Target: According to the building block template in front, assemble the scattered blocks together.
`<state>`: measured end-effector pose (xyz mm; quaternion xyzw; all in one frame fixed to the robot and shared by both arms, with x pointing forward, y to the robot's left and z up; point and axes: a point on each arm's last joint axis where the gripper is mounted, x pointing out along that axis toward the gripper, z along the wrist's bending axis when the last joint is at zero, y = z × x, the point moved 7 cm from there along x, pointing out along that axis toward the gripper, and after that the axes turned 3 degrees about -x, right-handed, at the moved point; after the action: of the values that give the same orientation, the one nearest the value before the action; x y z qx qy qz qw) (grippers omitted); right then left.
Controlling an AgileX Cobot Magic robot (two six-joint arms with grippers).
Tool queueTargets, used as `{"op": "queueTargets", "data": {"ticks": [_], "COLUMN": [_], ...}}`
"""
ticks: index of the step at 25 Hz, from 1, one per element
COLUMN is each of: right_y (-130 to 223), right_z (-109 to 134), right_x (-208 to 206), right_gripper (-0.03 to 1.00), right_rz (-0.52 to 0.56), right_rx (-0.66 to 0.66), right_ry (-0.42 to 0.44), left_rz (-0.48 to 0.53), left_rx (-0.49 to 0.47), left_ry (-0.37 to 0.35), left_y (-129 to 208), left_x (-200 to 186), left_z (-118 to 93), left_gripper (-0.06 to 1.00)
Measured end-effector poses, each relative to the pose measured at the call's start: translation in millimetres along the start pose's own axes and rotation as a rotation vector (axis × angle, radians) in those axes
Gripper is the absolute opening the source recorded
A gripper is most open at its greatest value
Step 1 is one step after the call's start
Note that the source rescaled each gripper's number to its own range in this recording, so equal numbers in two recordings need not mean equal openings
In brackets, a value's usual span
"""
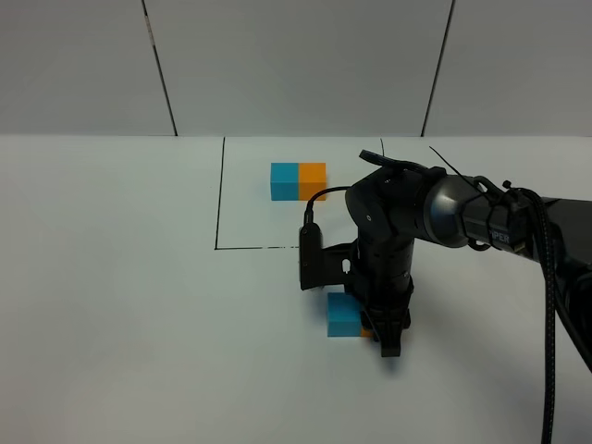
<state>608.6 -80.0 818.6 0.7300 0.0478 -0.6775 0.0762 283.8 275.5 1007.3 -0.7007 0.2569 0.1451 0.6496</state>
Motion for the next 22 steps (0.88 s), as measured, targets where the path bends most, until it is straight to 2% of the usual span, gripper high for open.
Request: {"op": "queueTargets", "data": {"ticks": [22], "right_y": [-3.0], "right_z": [-2.1], "right_x": [-0.6], "right_gripper": [0.01], "right_rz": [-0.019], "right_rx": [0.002], "right_ry": [0.013], "left_rz": [0.0], "left_rx": [0.0], "left_ry": [0.0], "left_y": [0.0], "left_x": [0.0], "left_z": [0.0], "left_gripper": [0.6]}}
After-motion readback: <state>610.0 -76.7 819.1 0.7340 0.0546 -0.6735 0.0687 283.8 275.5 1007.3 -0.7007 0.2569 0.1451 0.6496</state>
